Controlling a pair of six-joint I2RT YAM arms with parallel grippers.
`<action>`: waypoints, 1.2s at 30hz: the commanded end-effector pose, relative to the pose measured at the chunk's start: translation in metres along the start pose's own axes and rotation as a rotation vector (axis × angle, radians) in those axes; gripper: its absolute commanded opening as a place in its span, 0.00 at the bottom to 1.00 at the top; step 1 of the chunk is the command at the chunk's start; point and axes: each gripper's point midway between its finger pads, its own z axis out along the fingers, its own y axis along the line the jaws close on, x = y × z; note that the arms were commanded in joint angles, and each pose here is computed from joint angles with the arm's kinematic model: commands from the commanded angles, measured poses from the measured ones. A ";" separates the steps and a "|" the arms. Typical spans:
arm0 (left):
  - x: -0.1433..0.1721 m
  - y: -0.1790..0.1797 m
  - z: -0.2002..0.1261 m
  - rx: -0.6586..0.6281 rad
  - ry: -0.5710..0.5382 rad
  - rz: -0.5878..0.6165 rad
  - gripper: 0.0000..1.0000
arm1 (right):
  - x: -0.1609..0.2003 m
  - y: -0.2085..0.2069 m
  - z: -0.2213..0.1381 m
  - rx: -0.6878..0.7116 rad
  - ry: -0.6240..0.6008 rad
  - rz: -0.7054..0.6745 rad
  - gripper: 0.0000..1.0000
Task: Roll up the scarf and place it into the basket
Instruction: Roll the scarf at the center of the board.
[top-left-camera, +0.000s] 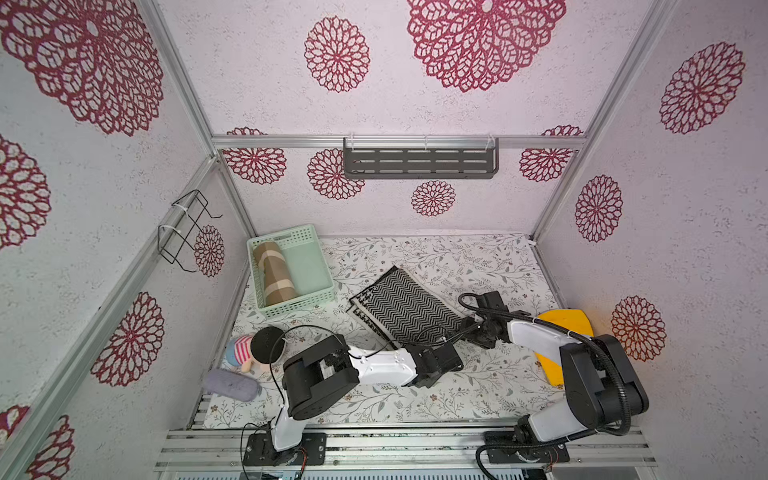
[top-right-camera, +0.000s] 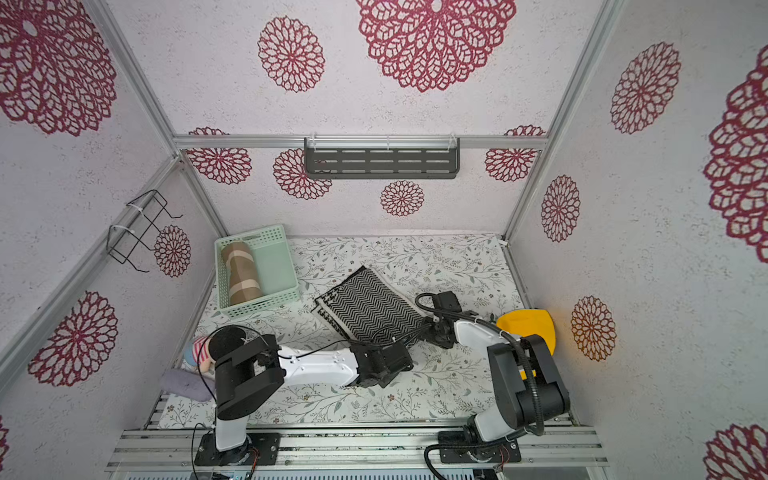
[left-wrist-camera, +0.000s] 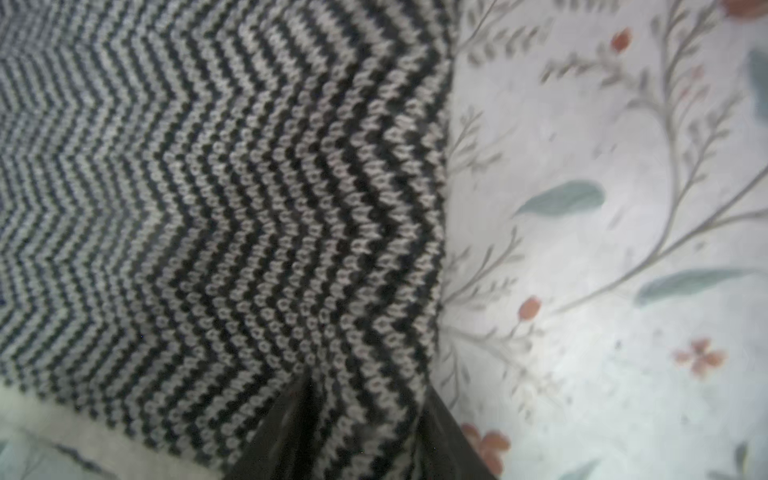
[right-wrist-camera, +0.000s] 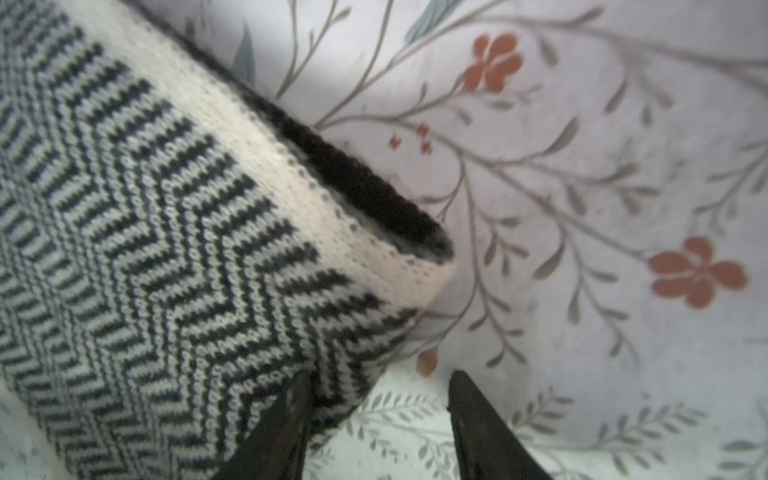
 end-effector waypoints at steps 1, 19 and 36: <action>0.027 0.003 -0.011 0.029 0.064 -0.022 0.25 | 0.012 0.006 -0.014 -0.013 0.019 0.027 0.56; 0.026 0.023 -0.029 0.344 0.096 -0.504 0.00 | 0.015 0.037 -0.044 -0.159 -0.092 -0.032 0.60; 0.035 0.072 -0.049 0.451 0.179 -0.652 0.00 | 0.005 0.127 -0.057 -0.390 -0.169 -0.516 0.57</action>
